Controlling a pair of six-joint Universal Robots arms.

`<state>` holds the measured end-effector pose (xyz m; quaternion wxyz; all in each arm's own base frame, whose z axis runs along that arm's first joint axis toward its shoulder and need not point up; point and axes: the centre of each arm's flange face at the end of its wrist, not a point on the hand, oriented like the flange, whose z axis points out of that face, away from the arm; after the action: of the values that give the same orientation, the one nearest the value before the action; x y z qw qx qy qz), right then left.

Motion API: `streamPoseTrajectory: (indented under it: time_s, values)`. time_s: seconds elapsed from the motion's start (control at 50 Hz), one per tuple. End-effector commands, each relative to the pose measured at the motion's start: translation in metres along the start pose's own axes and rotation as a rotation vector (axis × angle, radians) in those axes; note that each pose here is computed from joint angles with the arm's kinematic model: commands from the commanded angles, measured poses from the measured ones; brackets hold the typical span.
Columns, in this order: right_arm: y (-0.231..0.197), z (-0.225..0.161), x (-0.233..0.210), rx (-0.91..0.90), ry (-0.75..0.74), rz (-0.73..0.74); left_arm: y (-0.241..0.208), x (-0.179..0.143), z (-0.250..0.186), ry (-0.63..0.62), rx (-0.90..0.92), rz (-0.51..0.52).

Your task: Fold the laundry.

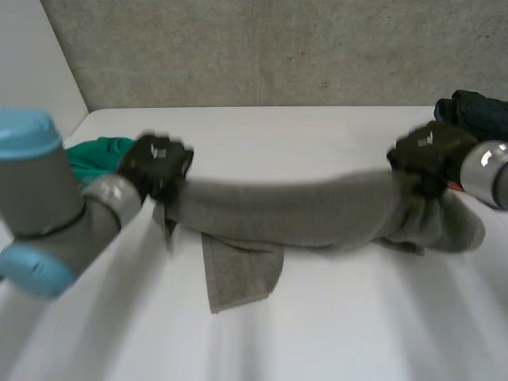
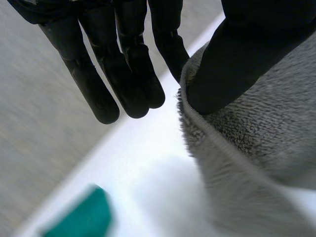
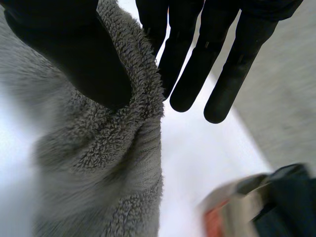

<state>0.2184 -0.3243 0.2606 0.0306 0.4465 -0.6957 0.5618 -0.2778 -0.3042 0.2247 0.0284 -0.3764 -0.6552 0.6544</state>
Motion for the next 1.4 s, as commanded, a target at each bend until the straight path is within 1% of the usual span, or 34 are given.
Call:
streamPoseTrajectory:
  time_s: [0.02,0.04,0.06,0.1,0.12,0.16,0.18,0.22,0.28,0.3,0.36,0.38,0.42,0.44,0.5,0.52,0.6,0.72,0.86,0.9,0.96,1.04,1.24,1.4]
  values:
    - [-0.064,0.041,0.046,0.464,0.336,0.04,-0.114,-0.079,0.047,-0.334,0.499,0.088]
    - [-0.074,0.041,0.052,0.54,0.393,0.045,-0.124,-0.086,0.046,-0.368,0.55,0.086]
    - [-0.088,0.04,0.063,0.658,0.493,0.054,-0.144,-0.1,0.045,-0.434,0.67,0.075]
    - [-0.098,0.036,0.07,0.752,0.575,0.063,-0.155,-0.11,0.042,-0.489,0.752,0.058]
    - [-0.104,0.032,0.075,0.832,0.643,0.068,-0.162,-0.118,0.039,-0.527,0.816,0.041]
    - [-0.104,0.029,0.076,0.857,0.675,0.066,-0.162,-0.122,0.038,-0.551,0.846,0.024]
    - [-0.102,0.029,0.073,0.847,0.669,0.068,-0.152,-0.118,0.041,-0.545,0.815,0.01]
    - [-0.095,0.032,0.068,0.816,0.64,0.075,-0.14,-0.112,0.042,-0.528,0.767,-0.002]
    - [-0.079,0.04,0.048,0.728,0.542,0.095,-0.12,-0.102,0.035,-0.49,0.678,-0.023]
    - [-0.069,0.043,0.035,0.675,0.482,0.109,-0.106,-0.095,0.032,-0.466,0.62,-0.031]
    - [-0.054,0.046,0.017,0.597,0.398,0.123,-0.079,-0.079,0.027,-0.423,0.524,-0.044]
    - [-0.041,0.047,0.004,0.534,0.337,0.139,-0.059,-0.066,0.024,-0.388,0.457,-0.055]
    - [-0.03,0.048,-0.008,0.482,0.286,0.15,-0.037,-0.05,0.019,-0.347,0.387,-0.063]
    - [-0.015,0.05,-0.021,0.417,0.231,0.168,-0.023,-0.04,0.016,-0.318,0.341,-0.066]
    - [0.01,0.052,-0.043,0.311,0.152,0.192,0.001,-0.023,0.007,-0.271,0.263,-0.073]
    - [0.022,0.051,-0.054,0.25,0.114,0.207,0.014,-0.013,0.0,-0.244,0.218,-0.077]
    - [0.042,0.043,-0.068,0.124,0.045,0.242,0.032,0.002,-0.014,-0.21,0.15,-0.08]
    - [0.046,0.029,-0.076,-0.001,-0.045,0.244,0.034,0.007,-0.032,-0.196,0.132,-0.067]
    - [0.015,0.019,-0.052,-0.001,-0.05,0.167,0.028,0.016,-0.046,-0.141,0.154,-0.062]
    - [0.001,0.014,-0.042,0.018,-0.047,0.128,0.028,0.016,-0.047,-0.135,0.156,-0.062]
    - [-0.01,0.014,-0.036,0.037,-0.048,0.094,0.03,0.017,-0.049,-0.132,0.15,-0.063]
    - [-0.011,0.024,-0.032,0.043,-0.07,0.062,0.027,0.016,-0.052,-0.135,0.152,-0.062]
    - [0.013,0.072,-0.044,-0.011,-0.114,0.034,0.021,0.013,-0.057,-0.139,0.168,-0.06]
    - [0.037,0.105,-0.05,-0.066,-0.123,-0.072,0.024,0.013,-0.057,-0.14,0.156,-0.062]
